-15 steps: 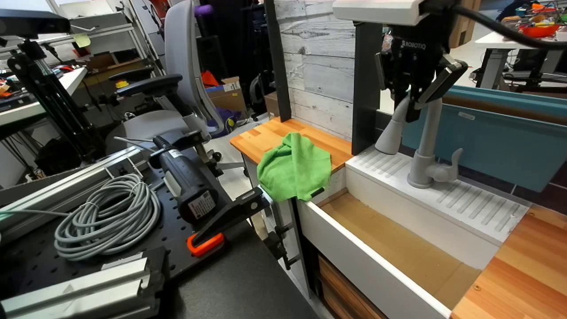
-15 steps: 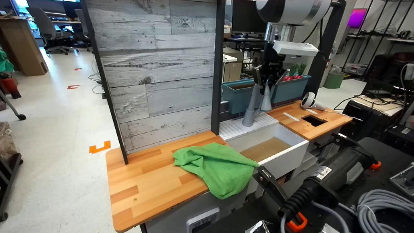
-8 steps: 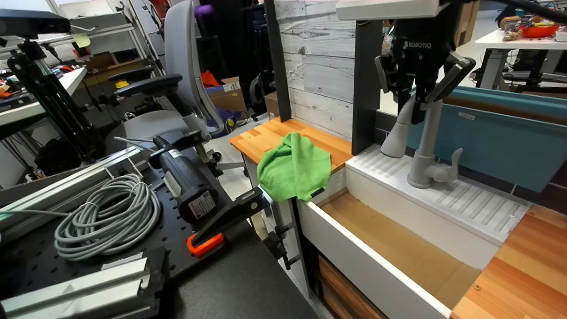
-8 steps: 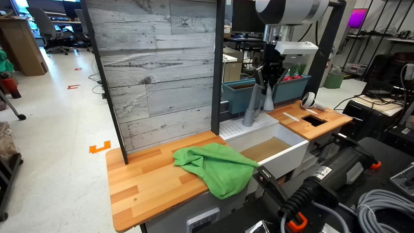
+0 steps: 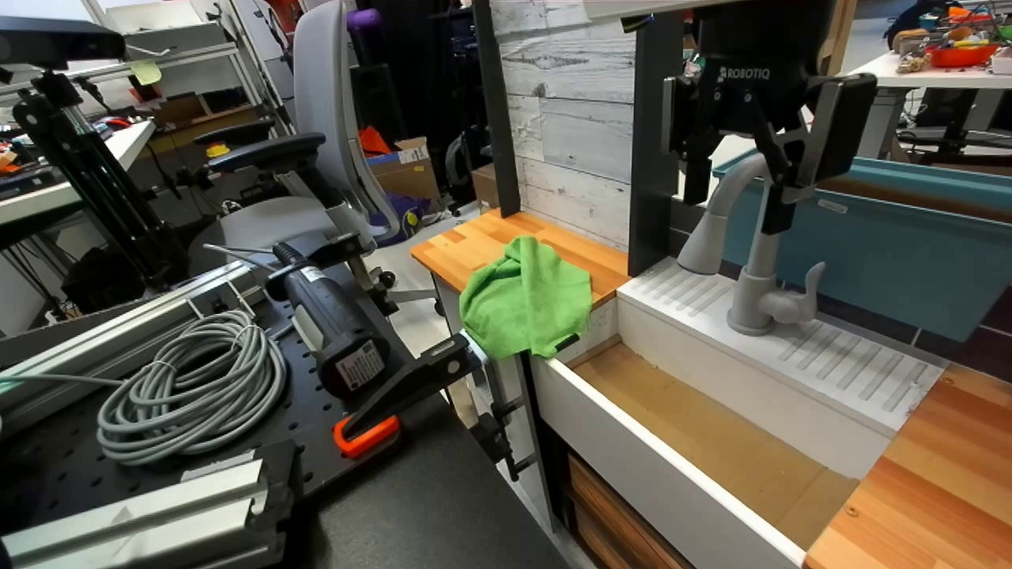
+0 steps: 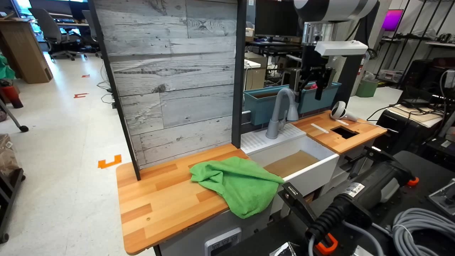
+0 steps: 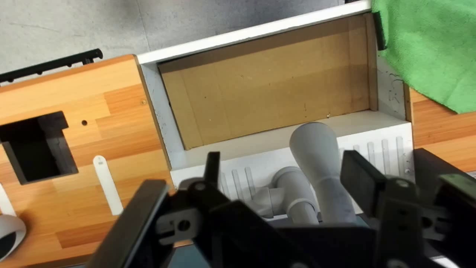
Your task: Move the tap
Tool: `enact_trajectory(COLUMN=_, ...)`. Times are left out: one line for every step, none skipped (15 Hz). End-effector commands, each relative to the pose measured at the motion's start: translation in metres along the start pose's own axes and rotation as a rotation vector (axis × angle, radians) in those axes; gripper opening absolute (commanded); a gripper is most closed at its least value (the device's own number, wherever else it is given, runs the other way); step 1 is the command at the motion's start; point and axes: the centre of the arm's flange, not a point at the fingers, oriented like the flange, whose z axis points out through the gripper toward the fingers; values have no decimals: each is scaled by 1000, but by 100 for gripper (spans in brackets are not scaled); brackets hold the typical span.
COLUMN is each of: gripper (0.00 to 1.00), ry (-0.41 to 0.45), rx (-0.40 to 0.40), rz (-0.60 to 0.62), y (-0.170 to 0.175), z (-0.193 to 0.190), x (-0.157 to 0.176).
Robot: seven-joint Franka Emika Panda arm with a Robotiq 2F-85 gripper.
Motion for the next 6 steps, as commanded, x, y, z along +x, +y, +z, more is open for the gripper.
enact_trajectory(gripper=100, ry=43, rx=66, rz=81, y=-8, z=-9, x=-38)
enact_trajectory(gripper=100, ry=52, rx=85, rz=95, y=-14, z=-7, x=-46)
enact_trajectory(gripper=100, ry=57, rx=102, rz=99, y=-21, z=-4, x=-53)
enact_trajectory(gripper=100, ry=61, rx=114, rz=107, y=-27, z=-1, x=-58)
enact_trajectory(gripper=100, ry=36, rx=83, rz=83, y=-15, z=5, x=-31)
enact_trajectory(gripper=100, ry=38, rx=93, rz=86, y=-21, z=7, x=-37)
